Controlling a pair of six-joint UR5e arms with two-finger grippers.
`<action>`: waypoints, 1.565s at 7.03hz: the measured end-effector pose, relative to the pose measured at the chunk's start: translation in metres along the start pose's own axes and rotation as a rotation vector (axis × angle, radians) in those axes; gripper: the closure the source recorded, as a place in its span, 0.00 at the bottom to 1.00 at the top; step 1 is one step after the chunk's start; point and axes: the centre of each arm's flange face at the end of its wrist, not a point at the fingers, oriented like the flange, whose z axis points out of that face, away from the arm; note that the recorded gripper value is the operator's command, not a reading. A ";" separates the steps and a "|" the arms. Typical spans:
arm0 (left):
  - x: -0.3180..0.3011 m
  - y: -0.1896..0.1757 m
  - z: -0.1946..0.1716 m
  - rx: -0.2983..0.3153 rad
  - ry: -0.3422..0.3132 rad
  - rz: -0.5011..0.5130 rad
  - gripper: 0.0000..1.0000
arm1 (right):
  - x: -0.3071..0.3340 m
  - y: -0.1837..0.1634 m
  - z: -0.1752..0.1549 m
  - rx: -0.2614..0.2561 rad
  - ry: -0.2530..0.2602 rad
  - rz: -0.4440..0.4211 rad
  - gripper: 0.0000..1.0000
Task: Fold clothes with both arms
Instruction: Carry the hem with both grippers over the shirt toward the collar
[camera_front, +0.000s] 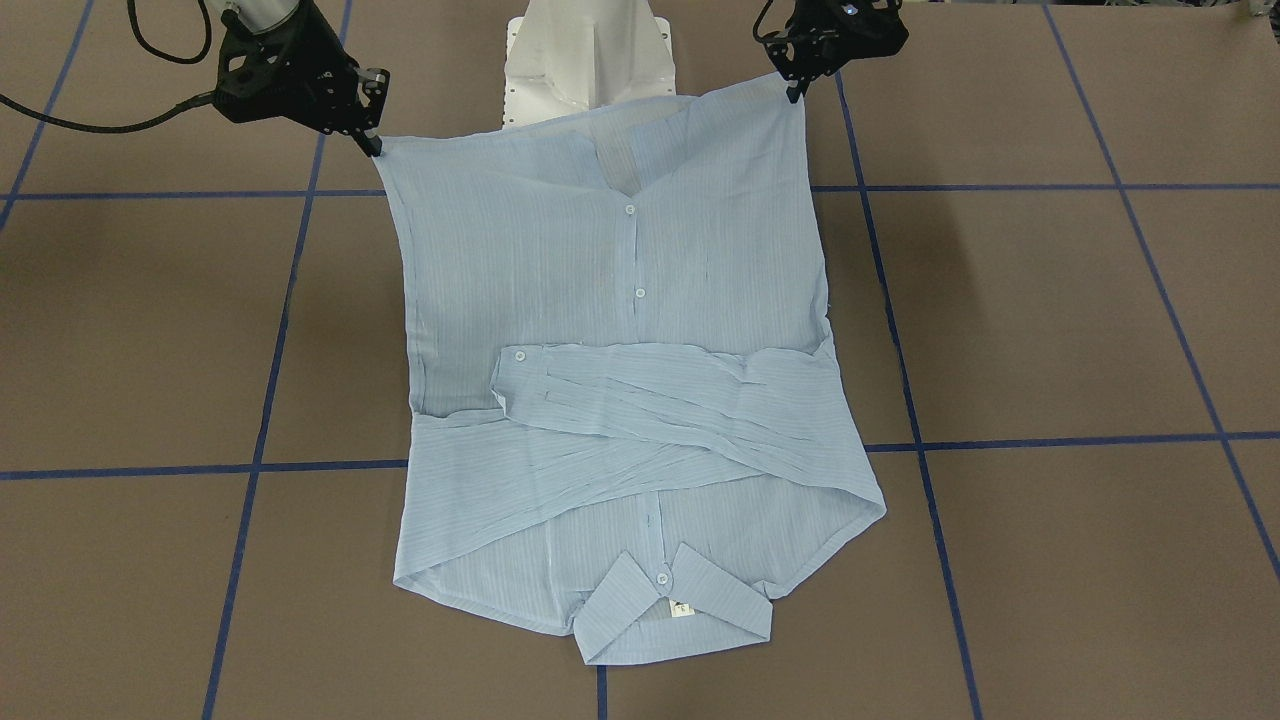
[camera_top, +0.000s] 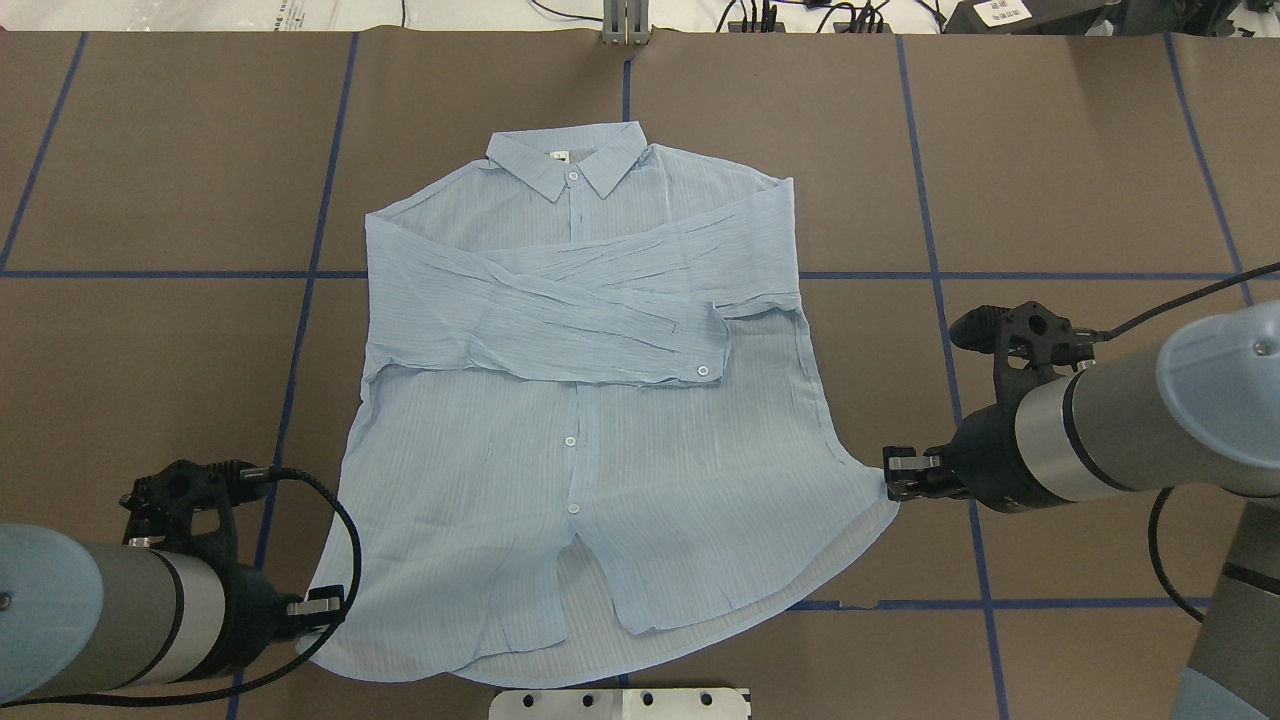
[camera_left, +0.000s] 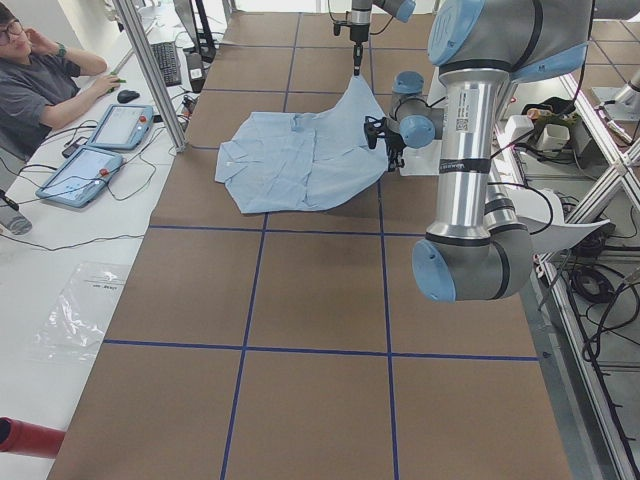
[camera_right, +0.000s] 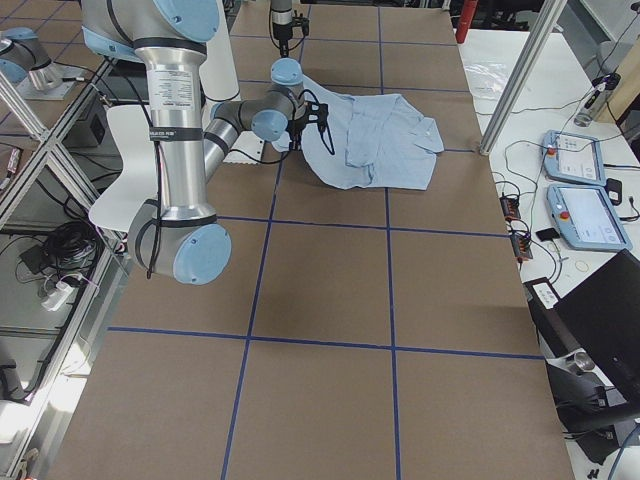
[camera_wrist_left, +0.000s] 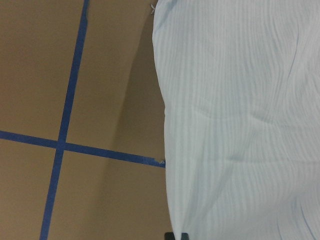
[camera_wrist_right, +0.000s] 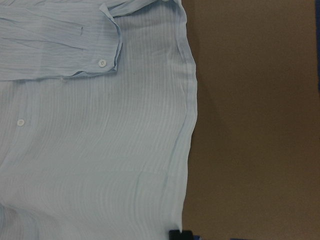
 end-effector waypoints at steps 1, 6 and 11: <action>0.009 -0.011 -0.011 0.010 0.035 -0.015 1.00 | -0.004 -0.008 0.000 0.008 -0.007 0.005 1.00; 0.034 -0.113 -0.033 0.153 0.100 -0.118 1.00 | -0.057 -0.122 0.005 0.103 -0.050 0.082 1.00; 0.036 -0.286 0.006 0.284 0.159 -0.165 1.00 | -0.056 -0.261 0.039 0.188 0.014 0.154 1.00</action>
